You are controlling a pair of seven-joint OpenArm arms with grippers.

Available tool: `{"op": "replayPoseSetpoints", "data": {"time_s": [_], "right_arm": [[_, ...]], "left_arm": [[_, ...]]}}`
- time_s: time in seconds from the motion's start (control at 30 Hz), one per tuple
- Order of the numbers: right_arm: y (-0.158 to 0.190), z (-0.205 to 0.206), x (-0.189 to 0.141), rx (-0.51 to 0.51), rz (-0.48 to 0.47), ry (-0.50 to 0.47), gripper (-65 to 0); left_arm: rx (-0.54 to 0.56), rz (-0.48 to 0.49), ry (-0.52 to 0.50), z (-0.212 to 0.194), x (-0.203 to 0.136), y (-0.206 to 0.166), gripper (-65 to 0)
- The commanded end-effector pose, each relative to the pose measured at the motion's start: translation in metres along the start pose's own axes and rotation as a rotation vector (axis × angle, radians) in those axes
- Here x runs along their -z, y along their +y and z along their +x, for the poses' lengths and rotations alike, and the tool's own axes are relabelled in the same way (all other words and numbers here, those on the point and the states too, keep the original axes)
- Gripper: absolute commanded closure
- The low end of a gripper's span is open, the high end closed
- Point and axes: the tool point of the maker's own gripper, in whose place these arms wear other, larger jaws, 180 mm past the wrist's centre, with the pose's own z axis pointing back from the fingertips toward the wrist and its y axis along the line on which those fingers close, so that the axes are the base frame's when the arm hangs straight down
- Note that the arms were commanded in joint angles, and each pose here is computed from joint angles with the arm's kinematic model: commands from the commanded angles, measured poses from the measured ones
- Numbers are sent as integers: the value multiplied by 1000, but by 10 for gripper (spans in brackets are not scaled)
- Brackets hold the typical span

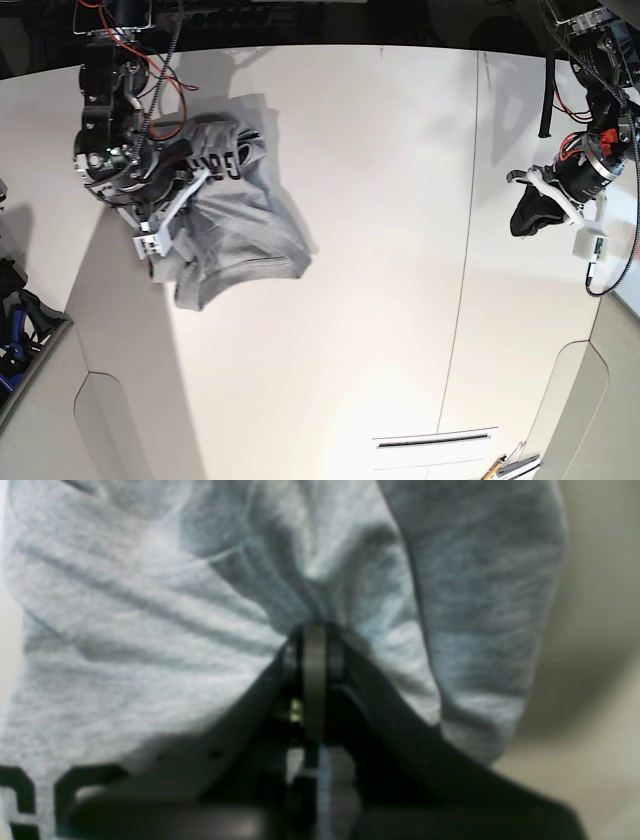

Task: Fold the T-shirt properly
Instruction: 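Carry the folded shirt with the right gripper and lay it down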

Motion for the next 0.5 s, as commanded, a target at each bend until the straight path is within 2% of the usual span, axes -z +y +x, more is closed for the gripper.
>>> {"op": "replayPoseSetpoints", "data": {"time_s": [0.0,0.13,0.27,0.47], "right_arm": [[-22,-17,-5,11,-49,61,0],[-66,-35,-20,101,-97,65,0],[-93,-45,-33,179,-117,43,0],[-89,-31,-39,229,-17,-41,0]], "left_arm": [[20,-9,-51,17,-3,-1,0],[17,-14,-55,17,-3,-2,0],[16,-15,-56,18,-3,-3,0],[11,-24,-63,19,-3,-4,0]]}}
